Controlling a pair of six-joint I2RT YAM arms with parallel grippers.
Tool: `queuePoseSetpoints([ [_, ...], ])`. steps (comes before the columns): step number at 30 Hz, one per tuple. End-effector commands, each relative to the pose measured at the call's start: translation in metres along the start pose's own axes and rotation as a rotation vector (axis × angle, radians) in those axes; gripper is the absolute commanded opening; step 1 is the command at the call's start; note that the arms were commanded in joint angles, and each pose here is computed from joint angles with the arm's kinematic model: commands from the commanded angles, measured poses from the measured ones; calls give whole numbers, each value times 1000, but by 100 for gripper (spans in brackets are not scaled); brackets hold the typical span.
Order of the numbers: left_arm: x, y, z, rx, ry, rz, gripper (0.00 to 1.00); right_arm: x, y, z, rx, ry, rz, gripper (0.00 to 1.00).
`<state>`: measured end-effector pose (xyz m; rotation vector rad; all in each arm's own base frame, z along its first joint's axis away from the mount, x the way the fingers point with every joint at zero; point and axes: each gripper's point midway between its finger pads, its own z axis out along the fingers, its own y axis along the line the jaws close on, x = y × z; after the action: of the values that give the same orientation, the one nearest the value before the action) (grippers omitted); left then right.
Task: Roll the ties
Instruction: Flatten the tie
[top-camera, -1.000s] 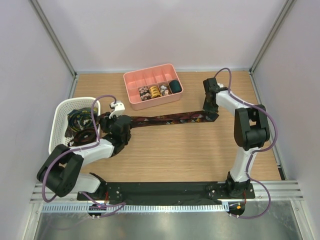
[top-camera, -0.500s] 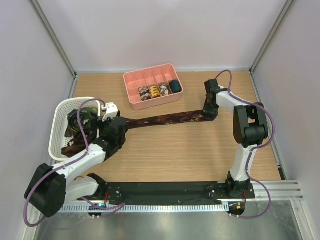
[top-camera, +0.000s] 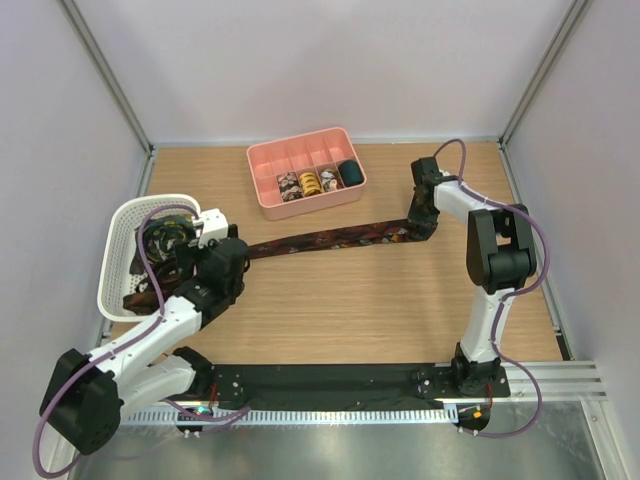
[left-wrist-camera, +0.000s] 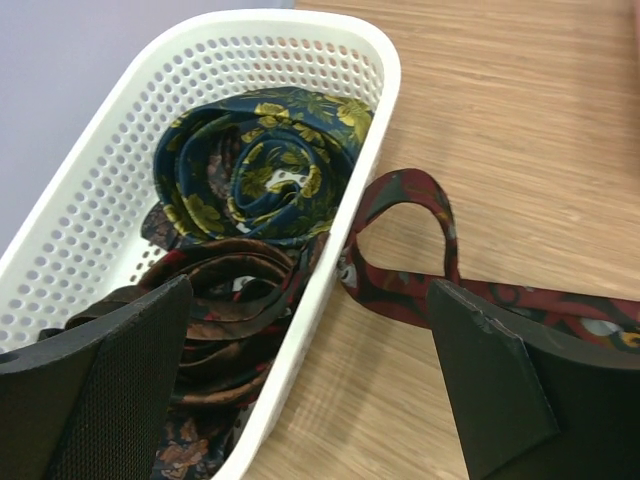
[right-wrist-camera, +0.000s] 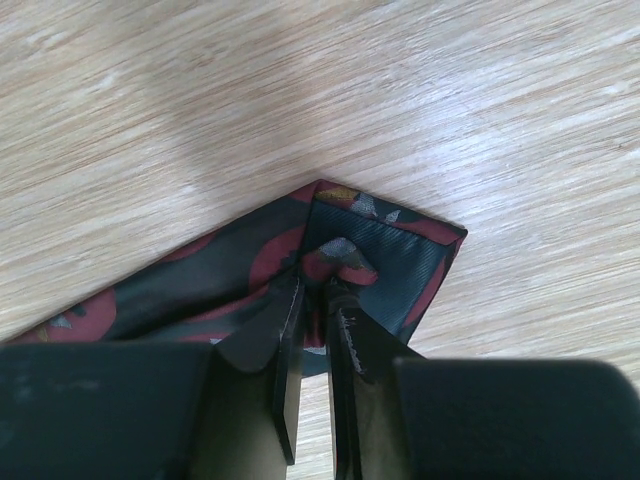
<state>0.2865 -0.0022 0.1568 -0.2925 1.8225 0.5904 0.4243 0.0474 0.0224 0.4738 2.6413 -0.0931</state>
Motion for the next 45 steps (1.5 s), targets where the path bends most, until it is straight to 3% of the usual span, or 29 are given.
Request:
queuePoseSetpoints([
  [1,-19,-11,-5,70,-23,-122,100,-1,-15,11,40,12,22,20],
  [11,-19,-32,-14,178,-9,-191,100,-9,-53,35,54,69,40,20],
  [16,-21,-45,-25,267,-1,-290,100,-63,-102,41,109,34,114,23],
  [21,-10,-53,-31,298,15,-351,100,-102,-122,26,161,-50,121,37],
  [22,-12,-54,-30,293,4,-370,100,-102,-120,24,151,-51,120,48],
  [25,-8,-48,-24,229,-8,-381,100,-113,-119,10,147,-91,136,63],
  [29,-6,-46,-21,181,23,-371,100,-128,-123,-13,159,-146,147,72],
  [34,-10,-50,-22,165,72,-339,100,-135,-99,-47,71,-211,159,74],
  [38,-9,-55,-22,171,94,-366,100,-116,-73,-61,8,-207,140,74],
  [41,-7,-56,-18,166,105,-363,89,-102,-46,-77,-74,-216,108,73],
  [42,-7,-59,-17,177,110,-364,81,-98,-39,-82,-90,-222,95,73],
  [45,-2,-67,-8,195,154,-364,73,-85,-4,-102,-172,-256,30,72],
])
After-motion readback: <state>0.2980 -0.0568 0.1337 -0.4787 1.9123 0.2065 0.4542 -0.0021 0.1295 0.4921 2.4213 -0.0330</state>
